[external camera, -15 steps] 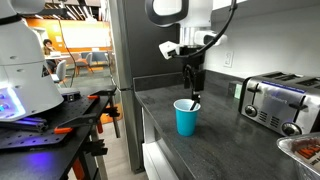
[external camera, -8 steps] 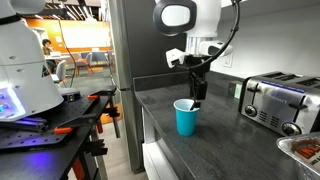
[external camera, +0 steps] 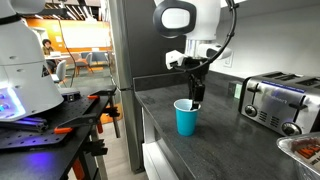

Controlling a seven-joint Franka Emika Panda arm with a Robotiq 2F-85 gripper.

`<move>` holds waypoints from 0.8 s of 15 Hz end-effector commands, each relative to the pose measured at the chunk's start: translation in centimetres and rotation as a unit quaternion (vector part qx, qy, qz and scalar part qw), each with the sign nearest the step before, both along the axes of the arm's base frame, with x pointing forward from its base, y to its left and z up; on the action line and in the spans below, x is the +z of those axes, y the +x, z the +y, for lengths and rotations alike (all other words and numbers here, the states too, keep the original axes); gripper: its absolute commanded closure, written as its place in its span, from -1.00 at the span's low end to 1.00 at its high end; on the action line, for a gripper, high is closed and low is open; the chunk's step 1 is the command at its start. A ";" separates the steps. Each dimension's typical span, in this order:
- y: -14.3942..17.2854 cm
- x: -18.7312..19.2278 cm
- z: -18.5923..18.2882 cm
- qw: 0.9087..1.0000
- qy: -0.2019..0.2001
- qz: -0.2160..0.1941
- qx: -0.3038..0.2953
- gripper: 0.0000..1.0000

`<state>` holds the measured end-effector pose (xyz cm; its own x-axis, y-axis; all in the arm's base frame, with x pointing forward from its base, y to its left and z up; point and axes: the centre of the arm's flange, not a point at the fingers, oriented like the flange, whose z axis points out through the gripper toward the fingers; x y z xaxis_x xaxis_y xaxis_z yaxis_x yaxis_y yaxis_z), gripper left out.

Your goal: Take the marker from the cup and put it on the countertop

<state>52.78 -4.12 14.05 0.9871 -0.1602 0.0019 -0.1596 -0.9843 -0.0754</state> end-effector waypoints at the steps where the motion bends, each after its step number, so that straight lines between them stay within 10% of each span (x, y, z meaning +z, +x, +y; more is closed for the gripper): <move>1: 0.2 -0.5 0.4 1.000 0.004 0.010 0.006 -0.29; 12: -1.9 1.9 1.8 1.000 -0.016 0.007 0.023 -0.23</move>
<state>52.34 -3.25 14.38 0.9933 -0.1157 0.0006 -0.1155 -0.9912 -0.0640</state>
